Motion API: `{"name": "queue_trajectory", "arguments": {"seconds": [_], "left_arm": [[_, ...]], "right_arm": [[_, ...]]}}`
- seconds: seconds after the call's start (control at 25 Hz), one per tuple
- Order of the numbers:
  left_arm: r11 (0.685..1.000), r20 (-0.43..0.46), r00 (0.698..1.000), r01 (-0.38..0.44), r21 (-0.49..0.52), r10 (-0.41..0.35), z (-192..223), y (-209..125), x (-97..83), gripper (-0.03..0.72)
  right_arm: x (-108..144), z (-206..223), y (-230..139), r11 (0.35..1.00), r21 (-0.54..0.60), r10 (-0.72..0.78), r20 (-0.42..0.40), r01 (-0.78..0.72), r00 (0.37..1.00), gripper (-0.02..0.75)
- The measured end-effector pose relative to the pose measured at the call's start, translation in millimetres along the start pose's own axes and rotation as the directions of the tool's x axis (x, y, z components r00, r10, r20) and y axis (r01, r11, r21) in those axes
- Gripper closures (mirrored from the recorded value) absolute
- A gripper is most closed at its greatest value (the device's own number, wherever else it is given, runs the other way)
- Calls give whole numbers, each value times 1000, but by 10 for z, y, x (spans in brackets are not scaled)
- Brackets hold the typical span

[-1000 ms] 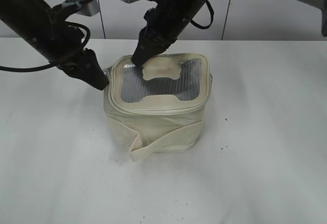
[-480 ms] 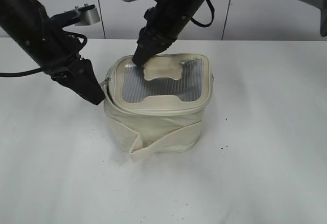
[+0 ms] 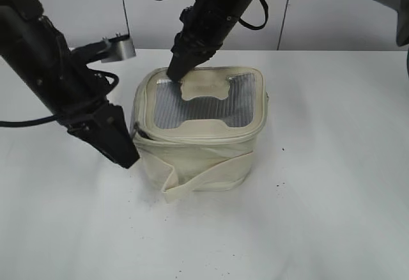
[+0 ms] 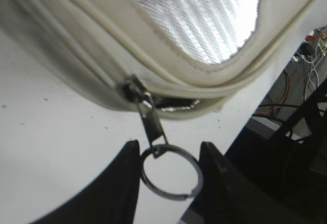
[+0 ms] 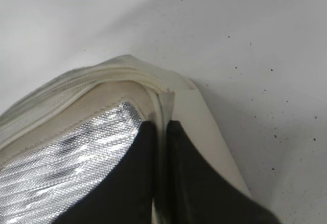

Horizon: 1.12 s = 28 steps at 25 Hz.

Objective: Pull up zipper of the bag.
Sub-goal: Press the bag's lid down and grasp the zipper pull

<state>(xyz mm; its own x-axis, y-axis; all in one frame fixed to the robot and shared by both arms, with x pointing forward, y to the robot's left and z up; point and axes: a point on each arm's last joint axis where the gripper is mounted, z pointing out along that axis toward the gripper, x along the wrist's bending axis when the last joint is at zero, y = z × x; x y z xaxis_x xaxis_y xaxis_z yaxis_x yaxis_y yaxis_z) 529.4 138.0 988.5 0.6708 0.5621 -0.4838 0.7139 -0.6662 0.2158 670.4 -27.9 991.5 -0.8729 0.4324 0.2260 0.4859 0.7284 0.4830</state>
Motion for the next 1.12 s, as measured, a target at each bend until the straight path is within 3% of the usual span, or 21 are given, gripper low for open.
{"name": "queue_trajectory", "arguments": {"seconds": [0.2,0.52,0.64,0.88,1.12], "left_arm": [[999,62,997,-48,20,47,204,-14,-402,415],[987,-12,990,-143,-71,142,590,170,-974,425],[983,-28,989,-145,-113,142,639,206,-1039,428],[973,9,998,-66,-222,70,652,292,-1099,434],[967,8,998,-55,-248,58,658,314,-1106,445]], "right_arm": [[2,-2,0,1000,2,4,-1,-4,1000,721],[14,-5,-2,1000,5,5,-14,-5,1000,721],[14,-5,-2,1000,5,4,-13,-4,1000,721],[19,-5,2,1000,1,7,-19,-7,1000,721],[13,-2,-1,1000,1,8,-19,-8,1000,721]]}}
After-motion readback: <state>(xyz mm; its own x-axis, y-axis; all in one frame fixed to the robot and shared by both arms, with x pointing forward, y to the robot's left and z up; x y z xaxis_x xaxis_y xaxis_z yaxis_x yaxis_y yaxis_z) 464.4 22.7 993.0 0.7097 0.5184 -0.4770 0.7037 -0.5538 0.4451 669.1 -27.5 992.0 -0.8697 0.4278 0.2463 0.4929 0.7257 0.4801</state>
